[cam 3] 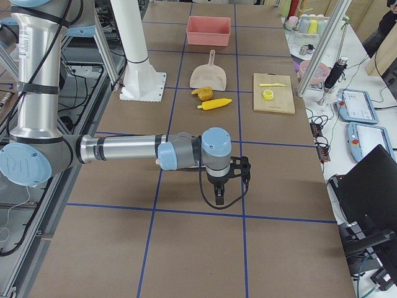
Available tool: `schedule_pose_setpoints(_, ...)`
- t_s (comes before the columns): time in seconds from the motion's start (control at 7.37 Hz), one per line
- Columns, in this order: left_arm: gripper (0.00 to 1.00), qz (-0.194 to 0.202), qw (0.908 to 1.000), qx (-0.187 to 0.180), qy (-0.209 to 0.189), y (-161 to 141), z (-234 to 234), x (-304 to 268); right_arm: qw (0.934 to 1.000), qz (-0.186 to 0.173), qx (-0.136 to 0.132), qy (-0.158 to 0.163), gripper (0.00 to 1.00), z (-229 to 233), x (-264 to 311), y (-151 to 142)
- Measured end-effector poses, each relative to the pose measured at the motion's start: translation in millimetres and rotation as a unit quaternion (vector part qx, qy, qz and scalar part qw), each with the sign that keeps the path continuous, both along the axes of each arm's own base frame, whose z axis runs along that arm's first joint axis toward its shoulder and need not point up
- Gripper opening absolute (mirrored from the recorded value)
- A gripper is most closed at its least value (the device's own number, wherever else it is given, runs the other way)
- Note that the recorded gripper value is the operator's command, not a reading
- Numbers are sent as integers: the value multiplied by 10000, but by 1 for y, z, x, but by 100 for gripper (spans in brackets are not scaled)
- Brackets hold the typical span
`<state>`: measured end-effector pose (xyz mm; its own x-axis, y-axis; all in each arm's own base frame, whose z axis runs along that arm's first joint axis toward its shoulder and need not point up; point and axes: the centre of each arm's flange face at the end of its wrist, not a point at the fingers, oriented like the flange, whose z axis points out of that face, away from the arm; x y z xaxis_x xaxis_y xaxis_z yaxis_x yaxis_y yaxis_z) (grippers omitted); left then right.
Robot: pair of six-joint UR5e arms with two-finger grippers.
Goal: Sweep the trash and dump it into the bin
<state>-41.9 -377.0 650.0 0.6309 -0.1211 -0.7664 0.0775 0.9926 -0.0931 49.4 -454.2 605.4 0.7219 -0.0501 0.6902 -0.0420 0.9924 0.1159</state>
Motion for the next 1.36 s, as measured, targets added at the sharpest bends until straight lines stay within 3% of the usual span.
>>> schedule_pose_setpoints(0.95, 98, -192, 9998, -41, 7, 13, 0, -14, 10000, 14, -69, 13, 100, 6, 1, 1)
schedule_pose_setpoints(1.36, 98, -163, 9995, 254, 19, 7, -29, -12, 10000, 27, -80, 32, 100, 8, 2, 1)
